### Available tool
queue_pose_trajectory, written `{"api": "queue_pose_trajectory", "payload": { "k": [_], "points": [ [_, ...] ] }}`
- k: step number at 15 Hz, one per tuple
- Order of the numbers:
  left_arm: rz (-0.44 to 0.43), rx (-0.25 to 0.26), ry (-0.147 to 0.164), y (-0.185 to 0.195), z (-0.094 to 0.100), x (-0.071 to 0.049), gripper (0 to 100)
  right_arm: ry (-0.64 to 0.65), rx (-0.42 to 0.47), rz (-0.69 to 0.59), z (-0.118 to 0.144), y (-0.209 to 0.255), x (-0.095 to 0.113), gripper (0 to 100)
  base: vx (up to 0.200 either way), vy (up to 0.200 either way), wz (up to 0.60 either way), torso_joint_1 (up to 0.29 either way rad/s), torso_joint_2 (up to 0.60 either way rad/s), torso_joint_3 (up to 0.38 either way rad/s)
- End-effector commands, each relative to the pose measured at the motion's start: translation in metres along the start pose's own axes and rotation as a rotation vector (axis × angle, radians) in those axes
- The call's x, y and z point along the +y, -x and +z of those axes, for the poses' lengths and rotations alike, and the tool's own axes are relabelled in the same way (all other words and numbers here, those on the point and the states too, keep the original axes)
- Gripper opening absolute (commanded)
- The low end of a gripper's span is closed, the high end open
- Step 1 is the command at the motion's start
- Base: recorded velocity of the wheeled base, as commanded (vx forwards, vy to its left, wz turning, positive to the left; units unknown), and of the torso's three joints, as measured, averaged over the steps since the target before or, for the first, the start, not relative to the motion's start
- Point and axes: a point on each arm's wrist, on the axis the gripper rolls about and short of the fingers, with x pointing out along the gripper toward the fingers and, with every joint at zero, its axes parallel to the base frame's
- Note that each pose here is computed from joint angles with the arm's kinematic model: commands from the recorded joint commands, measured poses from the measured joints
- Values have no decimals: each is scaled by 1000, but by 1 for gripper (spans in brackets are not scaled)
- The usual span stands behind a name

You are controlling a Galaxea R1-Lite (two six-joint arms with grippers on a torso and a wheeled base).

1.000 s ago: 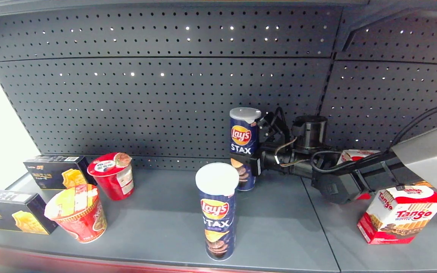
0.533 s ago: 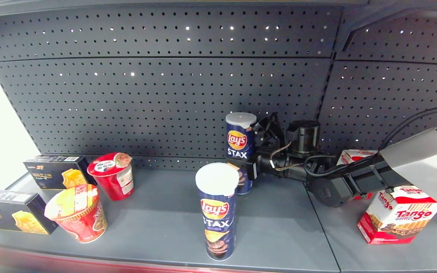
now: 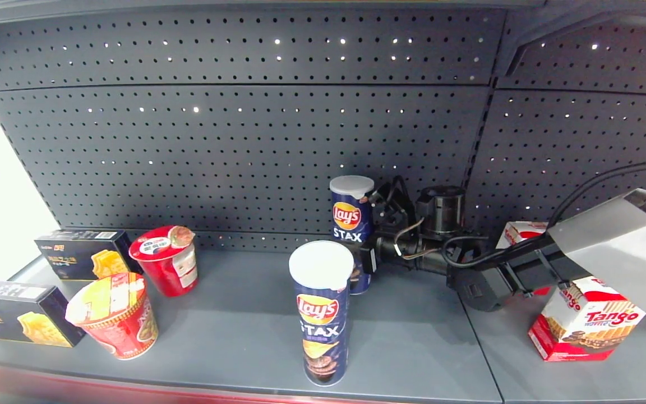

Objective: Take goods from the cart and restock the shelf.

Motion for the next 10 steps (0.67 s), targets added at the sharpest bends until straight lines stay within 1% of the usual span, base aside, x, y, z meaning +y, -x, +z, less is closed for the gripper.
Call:
{"api": "queue_pose_trajectory", "payload": {
  "k": [1,4,5,9,10],
  "points": [
    [0,-1,0,0,0,0,100,0,3,5,-1,-2,2,0,0,0,0,0,0,0],
    [0,-1,0,0,0,0,100,-5,15,5,-6,-2,2,0,0,0,0,0,0,0],
    [0,-1,0,0,0,0,100,-3,18,4,-6,-2,1,100,0,0,0,0,0,0],
    [0,-1,0,0,0,0,100,3,21,0,-6,1,1,100,0,0,0,0,0,0],
    [0,-1,0,0,0,0,100,-1,32,3,-7,6,4,100,0,0,0,0,0,0]
  ]
}}
